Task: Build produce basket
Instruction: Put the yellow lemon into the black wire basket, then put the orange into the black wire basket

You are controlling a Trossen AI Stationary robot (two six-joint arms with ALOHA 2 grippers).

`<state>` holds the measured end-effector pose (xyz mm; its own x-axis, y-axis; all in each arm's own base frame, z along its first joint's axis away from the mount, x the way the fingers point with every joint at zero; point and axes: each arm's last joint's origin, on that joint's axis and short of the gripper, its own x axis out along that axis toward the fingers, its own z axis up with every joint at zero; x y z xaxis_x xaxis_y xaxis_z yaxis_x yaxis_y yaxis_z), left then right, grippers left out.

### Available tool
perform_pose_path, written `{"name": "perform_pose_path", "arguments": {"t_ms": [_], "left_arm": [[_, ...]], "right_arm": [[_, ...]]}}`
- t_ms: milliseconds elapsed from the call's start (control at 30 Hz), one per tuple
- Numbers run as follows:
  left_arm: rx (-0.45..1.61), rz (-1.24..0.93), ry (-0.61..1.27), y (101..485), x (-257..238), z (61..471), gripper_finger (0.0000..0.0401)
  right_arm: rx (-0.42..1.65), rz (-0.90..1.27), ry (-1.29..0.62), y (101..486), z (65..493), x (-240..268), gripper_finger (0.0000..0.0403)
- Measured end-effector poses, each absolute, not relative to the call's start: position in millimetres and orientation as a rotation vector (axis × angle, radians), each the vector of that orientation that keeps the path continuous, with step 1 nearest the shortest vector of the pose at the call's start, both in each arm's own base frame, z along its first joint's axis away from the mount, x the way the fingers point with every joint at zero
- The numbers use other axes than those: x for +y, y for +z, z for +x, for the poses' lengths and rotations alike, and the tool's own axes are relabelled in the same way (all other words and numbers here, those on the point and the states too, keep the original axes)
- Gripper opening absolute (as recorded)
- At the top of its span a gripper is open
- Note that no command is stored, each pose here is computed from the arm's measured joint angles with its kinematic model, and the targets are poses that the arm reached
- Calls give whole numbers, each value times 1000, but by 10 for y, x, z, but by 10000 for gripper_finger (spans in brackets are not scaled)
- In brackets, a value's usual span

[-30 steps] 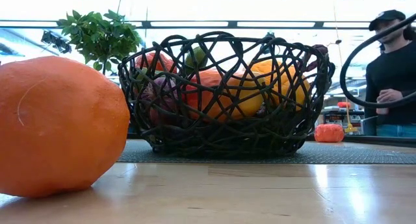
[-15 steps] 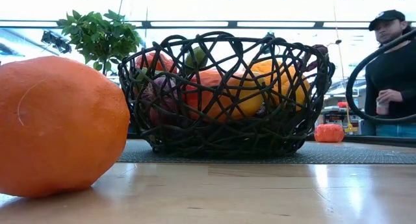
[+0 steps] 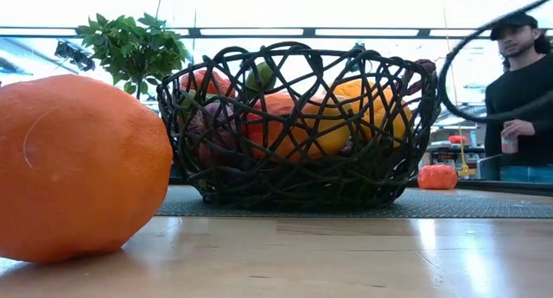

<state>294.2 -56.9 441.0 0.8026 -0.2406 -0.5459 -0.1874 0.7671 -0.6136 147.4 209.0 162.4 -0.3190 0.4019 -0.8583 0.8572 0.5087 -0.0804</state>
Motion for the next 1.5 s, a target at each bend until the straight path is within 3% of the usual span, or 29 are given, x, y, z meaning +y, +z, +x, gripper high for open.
{"name": "perform_pose_path", "arguments": {"t_ms": [200, 500, 833, 1100, 1500], "left_arm": [[652, -710, -31, 4410, -568, 2942, 382], [681, -690, -24, 4385, -565, 2925, 382], [1012, -628, -110, 4205, -574, 2690, 382], [1145, -642, -45, 4130, -554, 2585, 382], [1108, -565, -18, 4128, -539, 2605, 382]], "right_arm": [[1709, 1142, -629, 2114, 1580, 1931, 207], [1057, 1321, -524, 2837, 1796, 1544, 209], [605, 1180, -570, 2971, 2300, 1104, 210], [459, 1154, -576, 3025, 2604, 727, 233], [488, 1154, -538, 2951, 2791, 578, 355]]}}
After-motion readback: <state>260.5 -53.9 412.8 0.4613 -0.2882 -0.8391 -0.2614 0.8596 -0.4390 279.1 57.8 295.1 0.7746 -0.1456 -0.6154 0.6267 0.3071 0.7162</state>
